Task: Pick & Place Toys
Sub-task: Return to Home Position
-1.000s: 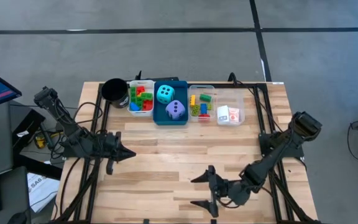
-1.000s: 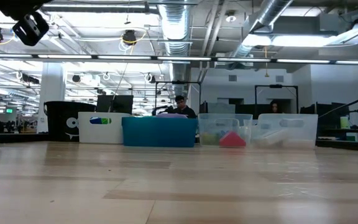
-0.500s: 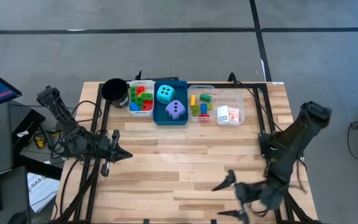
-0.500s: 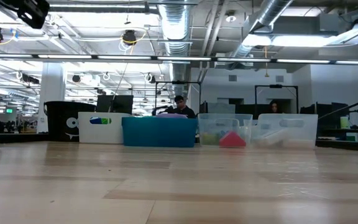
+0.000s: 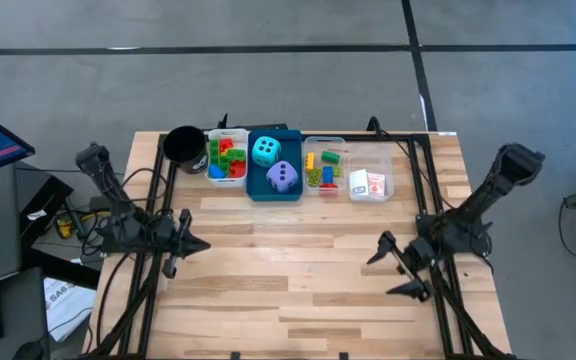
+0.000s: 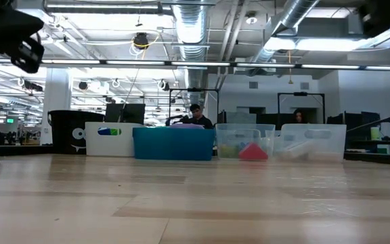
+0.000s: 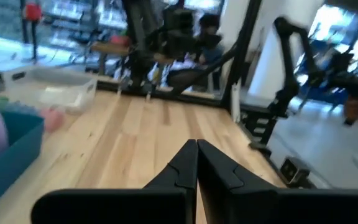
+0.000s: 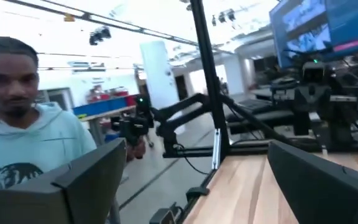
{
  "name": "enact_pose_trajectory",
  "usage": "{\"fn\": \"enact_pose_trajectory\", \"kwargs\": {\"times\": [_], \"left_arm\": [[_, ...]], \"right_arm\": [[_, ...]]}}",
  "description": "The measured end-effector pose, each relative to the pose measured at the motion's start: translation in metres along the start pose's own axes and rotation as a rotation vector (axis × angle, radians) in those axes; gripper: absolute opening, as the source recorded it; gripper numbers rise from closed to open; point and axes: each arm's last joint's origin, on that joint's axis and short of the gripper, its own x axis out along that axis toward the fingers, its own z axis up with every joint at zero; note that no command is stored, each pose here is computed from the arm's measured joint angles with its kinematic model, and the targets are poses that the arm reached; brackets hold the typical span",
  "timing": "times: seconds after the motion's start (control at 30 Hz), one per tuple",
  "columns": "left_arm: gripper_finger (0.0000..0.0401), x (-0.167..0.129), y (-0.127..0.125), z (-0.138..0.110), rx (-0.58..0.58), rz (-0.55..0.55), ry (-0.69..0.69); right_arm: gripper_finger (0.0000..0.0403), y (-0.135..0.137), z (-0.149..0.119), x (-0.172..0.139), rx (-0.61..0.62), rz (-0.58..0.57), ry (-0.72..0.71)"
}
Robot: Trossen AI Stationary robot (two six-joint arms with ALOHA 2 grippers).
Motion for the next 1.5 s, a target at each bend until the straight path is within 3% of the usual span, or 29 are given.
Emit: {"fn": "enact_pose_trajectory", "kwargs": {"times": [0.33,0.6,0.97,1.23,1.5], "left_arm": [[0.0,-0.006,0.005,-0.001,0.086,-0.063,-0.07],[0.0,-0.008,0.007,0.002,0.08,-0.064,-0.098],[0.0,-0.011,0.009,0.006,0.055,-0.067,-0.128],[0.0,-0.011,0.009,0.007,0.046,-0.067,-0.134],[0.0,-0.011,0.009,0.007,0.041,-0.068,-0.137]], "right_arm": [[0.0384,-0.058,0.003,0.002,-0.028,0.128,0.022],[0.0384,-0.094,0.006,-0.013,0.045,0.118,0.042],[0.0384,-0.088,0.025,-0.024,0.007,0.234,-0.062],[0.0384,-0.086,0.037,-0.043,0.016,0.176,-0.058],[0.0384,-0.08,0.037,-0.064,-0.017,0.045,-0.055]]}}
